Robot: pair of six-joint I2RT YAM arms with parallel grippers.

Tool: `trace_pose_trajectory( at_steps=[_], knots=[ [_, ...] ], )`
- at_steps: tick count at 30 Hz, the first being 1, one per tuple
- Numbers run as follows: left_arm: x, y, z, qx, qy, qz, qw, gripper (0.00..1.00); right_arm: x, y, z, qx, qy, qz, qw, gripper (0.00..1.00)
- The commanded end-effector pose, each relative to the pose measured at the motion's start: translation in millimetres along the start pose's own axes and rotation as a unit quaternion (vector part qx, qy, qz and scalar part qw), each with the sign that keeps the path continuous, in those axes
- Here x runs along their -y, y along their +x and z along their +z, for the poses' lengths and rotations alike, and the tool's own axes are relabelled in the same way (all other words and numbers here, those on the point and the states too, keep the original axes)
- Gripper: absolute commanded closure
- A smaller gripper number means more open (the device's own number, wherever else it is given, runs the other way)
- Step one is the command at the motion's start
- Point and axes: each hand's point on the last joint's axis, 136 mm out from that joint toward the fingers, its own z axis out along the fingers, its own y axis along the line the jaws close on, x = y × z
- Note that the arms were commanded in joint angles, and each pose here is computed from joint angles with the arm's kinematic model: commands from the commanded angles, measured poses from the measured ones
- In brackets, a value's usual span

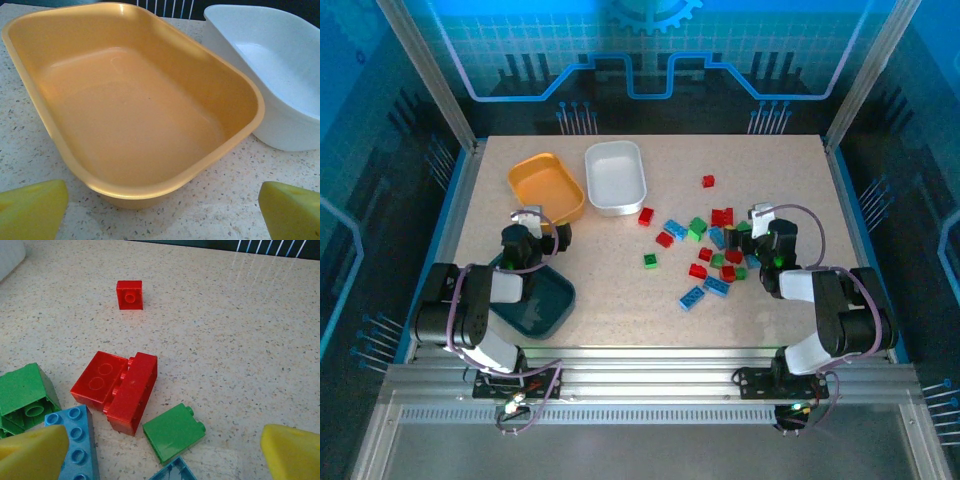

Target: Sort the legos into containers by color

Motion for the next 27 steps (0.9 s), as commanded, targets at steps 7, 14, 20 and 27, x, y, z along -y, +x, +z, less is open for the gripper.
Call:
trace_pose_trajectory(
  at_steps=[7,14,20,27],
  knots=[
    [5.0,-11.2,-0.1,0.015,0.008,0.012,1.0,0.01,0.3,-12.4,0.3,0.016,-0.006,-0.001,1.0,0.0],
    [4.7,-10.7,0.0,0.014,0.008,0.012,1.0,0.01,0.5,-11.7,0.4,0.015,-0.006,-0.001,1.0,0.0],
    [4.8,-11.2,-0.1,0.015,0.008,0.011,1.0,0.01,0.7,-12.0,0.5,0.015,-0.005,-0.001,1.0,0.0],
    [4.5,-10.6,-0.2,0.015,0.008,0.012,1.0,0.01,0.2,-13.0,0.4,0.016,-0.002,-0.004,1.0,0.0]
  ],
)
